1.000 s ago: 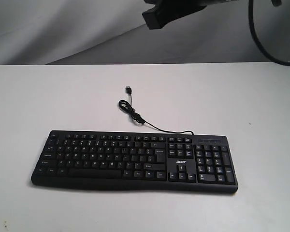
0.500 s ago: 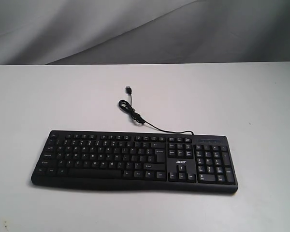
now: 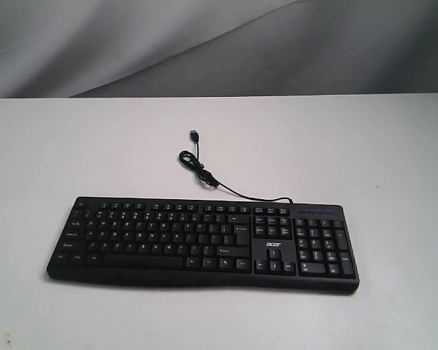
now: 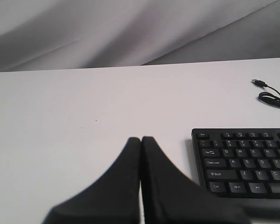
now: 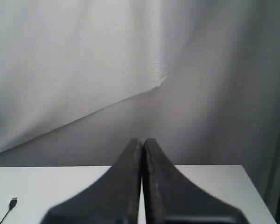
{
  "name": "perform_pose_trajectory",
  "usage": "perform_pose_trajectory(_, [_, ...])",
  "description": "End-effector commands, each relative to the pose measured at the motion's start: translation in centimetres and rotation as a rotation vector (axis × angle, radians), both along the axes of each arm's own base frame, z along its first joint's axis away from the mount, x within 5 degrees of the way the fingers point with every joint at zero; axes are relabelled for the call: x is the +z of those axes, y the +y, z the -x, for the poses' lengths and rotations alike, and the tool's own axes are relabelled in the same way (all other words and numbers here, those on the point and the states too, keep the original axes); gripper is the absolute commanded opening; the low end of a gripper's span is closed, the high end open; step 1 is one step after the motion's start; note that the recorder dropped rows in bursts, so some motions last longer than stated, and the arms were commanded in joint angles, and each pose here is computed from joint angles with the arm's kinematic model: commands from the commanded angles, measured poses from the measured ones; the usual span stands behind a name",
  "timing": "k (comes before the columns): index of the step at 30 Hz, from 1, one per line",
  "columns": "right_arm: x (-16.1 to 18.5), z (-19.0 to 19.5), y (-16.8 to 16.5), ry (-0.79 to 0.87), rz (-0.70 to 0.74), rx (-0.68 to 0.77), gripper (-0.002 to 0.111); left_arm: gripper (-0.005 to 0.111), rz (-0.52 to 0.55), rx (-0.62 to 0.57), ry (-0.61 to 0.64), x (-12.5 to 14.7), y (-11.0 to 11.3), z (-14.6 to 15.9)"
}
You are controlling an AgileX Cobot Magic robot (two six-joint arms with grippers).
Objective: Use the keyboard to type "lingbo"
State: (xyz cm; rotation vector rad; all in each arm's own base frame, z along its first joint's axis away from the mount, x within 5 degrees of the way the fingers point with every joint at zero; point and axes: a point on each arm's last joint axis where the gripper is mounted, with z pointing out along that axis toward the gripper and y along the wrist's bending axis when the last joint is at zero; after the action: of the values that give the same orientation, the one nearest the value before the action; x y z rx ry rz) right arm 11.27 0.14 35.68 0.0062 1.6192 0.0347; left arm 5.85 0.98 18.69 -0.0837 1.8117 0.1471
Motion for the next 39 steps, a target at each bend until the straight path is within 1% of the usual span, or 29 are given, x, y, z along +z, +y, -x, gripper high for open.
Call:
perform_pose_trajectory(1, [-3.0, 3.3, -0.3, -0.029, -0.002, -0.047, 0.0, 0.001, 0.006, -0.001, 0.005, -0.2, 0.0, -0.1])
perform_pose_trajectory(4, [-4.7, 4.7, -0.2, -0.021, -0.006, -0.043, 0.0, 0.001, 0.006, -0.001, 0.005, -0.2, 0.0, -0.1])
perform_pose_trajectory(8, [-6.7, 5.5, -0.1, 0.02, -0.033, -0.037, 0.0, 0.001, 0.006, -0.001, 0.005, -0.2, 0.0, -0.1])
perform_pose_trajectory(13, [-9.0, 5.7, -0.1, 0.051, -0.113, -0.043, 0.0, 0.001, 0.006, -0.001, 0.005, -0.2, 0.0, -0.1])
perform_pose_trajectory(17, [-11.4, 5.6, -0.1, 0.099, -0.1, -0.048, 0.0, 0.001, 0.006, -0.001, 0.005, -0.2, 0.0, -0.1])
perform_pose_trajectory(22, [-15.5, 5.6, -0.3, 0.187, -0.041, -0.063, 0.0, 0.001, 0.006, -0.001, 0.005, -0.2, 0.0, -0.1])
perform_pose_trajectory(24, [-17.0, 5.6, -0.3, 0.198, -0.038, -0.065, 0.0, 0.001, 0.006, -0.001, 0.005, -0.2, 0.0, -0.1])
perform_pose_trajectory(26, [-17.0, 5.7, -0.3, 0.158, -0.029, -0.065, 0.0, 0.001, 0.006, -0.001, 0.005, -0.2, 0.0, -0.1])
perform_pose_trajectory(28, [-17.4, 5.9, -0.4, 0.199, -0.003, -0.067, 0.0, 0.001, 0.006, -0.001, 0.005, -0.2, 0.0, -0.1])
perform_pose_trajectory(39, [-17.4, 5.9, -0.4, 0.199, -0.007, -0.067, 0.0, 0.001, 0.006, -0.001, 0.005, -0.2, 0.0, -0.1])
